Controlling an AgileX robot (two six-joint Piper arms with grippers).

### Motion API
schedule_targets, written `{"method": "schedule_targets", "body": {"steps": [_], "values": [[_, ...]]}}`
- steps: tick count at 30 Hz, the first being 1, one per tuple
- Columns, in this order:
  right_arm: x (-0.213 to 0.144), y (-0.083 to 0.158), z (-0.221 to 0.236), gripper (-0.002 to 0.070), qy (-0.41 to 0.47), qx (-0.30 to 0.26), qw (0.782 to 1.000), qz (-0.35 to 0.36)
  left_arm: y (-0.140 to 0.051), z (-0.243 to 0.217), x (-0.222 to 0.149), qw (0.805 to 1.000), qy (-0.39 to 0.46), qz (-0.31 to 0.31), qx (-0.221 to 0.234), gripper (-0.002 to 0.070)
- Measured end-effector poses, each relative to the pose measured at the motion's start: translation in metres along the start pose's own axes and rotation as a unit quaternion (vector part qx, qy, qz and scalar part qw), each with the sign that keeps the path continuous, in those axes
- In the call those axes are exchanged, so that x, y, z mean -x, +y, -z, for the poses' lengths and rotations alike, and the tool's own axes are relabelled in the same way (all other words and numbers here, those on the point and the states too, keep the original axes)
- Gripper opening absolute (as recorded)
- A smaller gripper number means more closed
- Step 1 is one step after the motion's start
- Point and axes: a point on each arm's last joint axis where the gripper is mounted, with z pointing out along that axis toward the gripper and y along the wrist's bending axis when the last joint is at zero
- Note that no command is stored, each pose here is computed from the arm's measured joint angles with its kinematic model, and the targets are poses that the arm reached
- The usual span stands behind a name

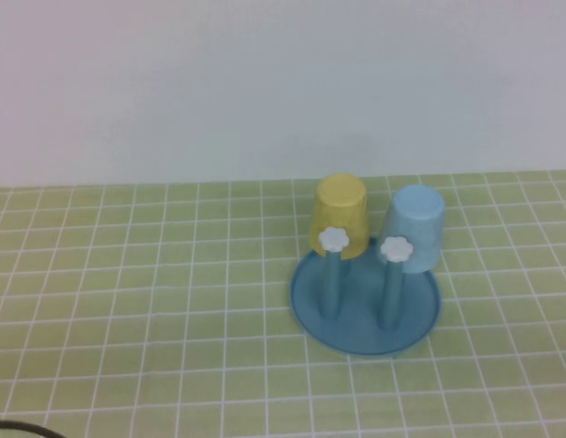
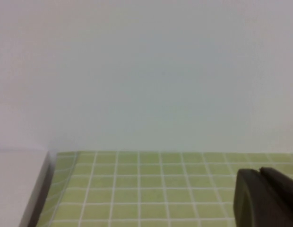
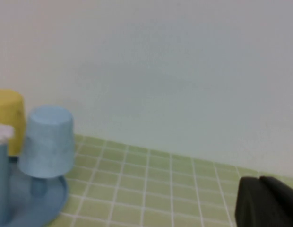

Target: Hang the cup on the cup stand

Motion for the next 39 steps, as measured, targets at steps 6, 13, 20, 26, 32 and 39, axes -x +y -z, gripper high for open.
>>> {"method": "schedule_targets", "body": {"steps": [6, 13, 20, 26, 32, 39], "values": [[-0.030, 0.000, 0.002, 0.0002, 0.025, -0.047, 0.999, -0.012, 0.009, -0.004, -0.067, 0.997, -0.057, 0.042, 0.037, 0.0000], [-0.058, 0.005, 0.002, 0.0002, 0.053, -0.046, 0.997, -0.023, 0.008, -0.003, -0.078, 0.999, 0.005, 0.012, 0.042, 0.0000], [-0.070, 0.008, 0.003, 0.0002, 0.110, -0.033, 0.993, -0.030, 0.007, -0.001, -0.102, 0.992, 0.123, 0.014, 0.033, 0.0000], [-0.077, 0.010, 0.005, 0.0001, 0.151, -0.023, 0.988, -0.031, 0.007, -0.001, -0.101, 0.992, 0.123, -0.008, 0.033, 0.0000], [-0.077, 0.010, 0.005, 0.0001, 0.153, -0.023, 0.987, -0.030, 0.007, -0.001, -0.101, 0.992, 0.121, -0.008, 0.033, 0.0000], [-0.077, 0.010, 0.005, 0.0001, 0.149, -0.024, 0.988, -0.030, 0.007, -0.001, -0.101, 0.992, 0.121, -0.008, 0.033, 0.0000]]}}
